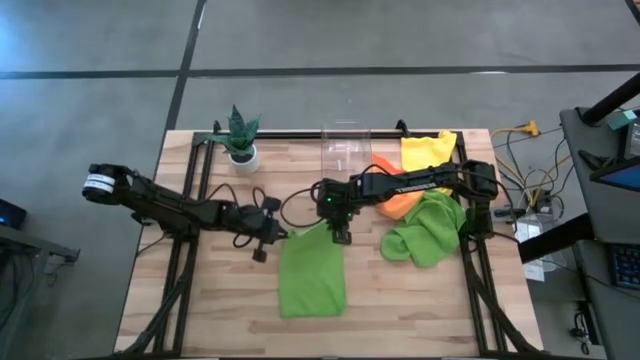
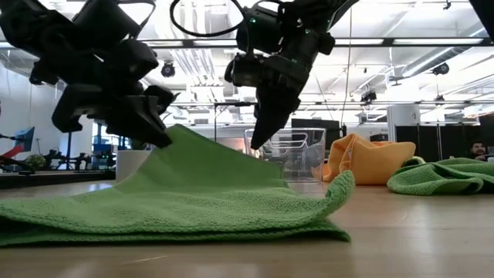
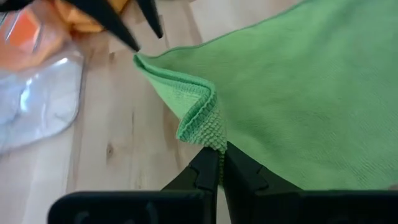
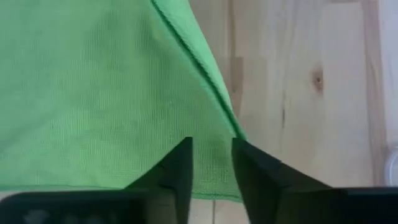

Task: Fold microfiber towels
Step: Fold the top green towel

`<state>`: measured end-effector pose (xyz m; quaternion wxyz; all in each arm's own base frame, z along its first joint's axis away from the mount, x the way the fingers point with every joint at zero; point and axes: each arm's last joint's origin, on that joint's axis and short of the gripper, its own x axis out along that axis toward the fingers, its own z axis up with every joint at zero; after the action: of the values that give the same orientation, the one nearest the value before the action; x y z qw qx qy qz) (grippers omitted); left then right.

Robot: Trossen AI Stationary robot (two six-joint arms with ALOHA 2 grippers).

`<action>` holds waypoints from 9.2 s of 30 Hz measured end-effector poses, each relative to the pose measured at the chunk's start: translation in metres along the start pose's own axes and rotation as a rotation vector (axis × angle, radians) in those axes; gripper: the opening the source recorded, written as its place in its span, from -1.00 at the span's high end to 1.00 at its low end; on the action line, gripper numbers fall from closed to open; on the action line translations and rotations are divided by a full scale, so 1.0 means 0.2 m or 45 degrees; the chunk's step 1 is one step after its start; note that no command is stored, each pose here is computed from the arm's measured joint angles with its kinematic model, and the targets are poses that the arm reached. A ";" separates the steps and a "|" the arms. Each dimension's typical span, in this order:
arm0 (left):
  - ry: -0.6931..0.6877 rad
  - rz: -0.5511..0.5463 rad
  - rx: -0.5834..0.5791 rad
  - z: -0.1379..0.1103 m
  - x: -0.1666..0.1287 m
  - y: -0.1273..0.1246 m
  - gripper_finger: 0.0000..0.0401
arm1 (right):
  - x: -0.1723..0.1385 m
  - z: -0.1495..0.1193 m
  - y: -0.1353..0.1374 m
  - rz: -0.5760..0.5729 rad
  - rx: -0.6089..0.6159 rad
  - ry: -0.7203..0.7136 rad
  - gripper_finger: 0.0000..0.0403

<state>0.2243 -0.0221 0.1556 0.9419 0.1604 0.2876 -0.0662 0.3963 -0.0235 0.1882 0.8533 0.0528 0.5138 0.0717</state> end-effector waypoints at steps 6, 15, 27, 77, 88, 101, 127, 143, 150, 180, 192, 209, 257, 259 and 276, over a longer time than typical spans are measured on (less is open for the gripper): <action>-0.006 -0.014 0.029 0.00 0.00 -0.01 1.00 | 0.00 0.00 -0.01 -0.049 -0.036 0.003 0.07; -0.024 -0.012 0.031 0.03 0.00 -0.01 1.00 | 0.02 -0.03 -0.04 -0.084 -0.075 0.026 -0.06; -0.037 -0.008 0.029 0.05 0.00 0.00 1.00 | 0.10 -0.07 -0.06 -0.095 -0.090 0.088 -0.06; 0.073 0.176 0.107 0.02 -0.05 0.02 1.00 | 0.07 -0.07 0.11 -0.344 -0.029 0.161 0.96; 0.099 0.351 0.188 0.05 -0.06 0.05 1.00 | 0.00 -0.08 0.14 -0.404 0.039 0.175 0.96; -0.047 0.436 0.204 0.12 -0.14 0.08 1.00 | -0.18 -0.07 0.18 -0.421 0.090 0.131 0.96; -0.101 0.212 0.263 0.10 -0.17 -0.11 1.00 | -0.18 -0.05 0.49 -0.372 0.273 0.041 0.96; -0.102 0.111 0.212 0.02 -0.18 -0.19 1.00 | -0.02 -0.04 0.62 -0.245 0.252 0.109 0.96; -0.109 0.038 0.200 0.02 -0.19 -0.22 1.00 | 0.02 -0.01 0.67 -0.215 0.225 0.120 0.96; -0.087 -0.321 0.016 -0.03 -0.08 -0.37 1.00 | 0.12 -0.02 0.79 -0.097 0.183 0.140 0.96; -0.056 -0.353 -0.014 -0.05 -0.04 -0.39 1.00 | 0.13 -0.02 0.80 -0.057 0.114 0.134 0.96; -0.055 -0.382 -0.045 -0.05 -0.03 -0.40 1.00 | 0.18 -0.06 0.82 0.001 0.024 0.182 0.96; 0.020 -0.218 -0.547 -0.05 -0.03 -0.36 0.14 | 0.10 0.00 0.86 0.050 0.184 0.037 0.52; 0.043 -0.147 -0.542 -0.07 -0.01 -0.36 0.14 | 0.10 0.00 0.86 0.048 0.201 0.042 0.53; 0.017 -0.093 -0.551 -0.04 -0.01 -0.35 0.14 | 0.10 -0.02 0.87 0.043 0.232 0.069 0.58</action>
<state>0.2042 -0.0852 0.1318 0.9494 -0.0556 0.3070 -0.0360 0.3907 0.1524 0.1972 0.8293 0.1369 0.5402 0.0406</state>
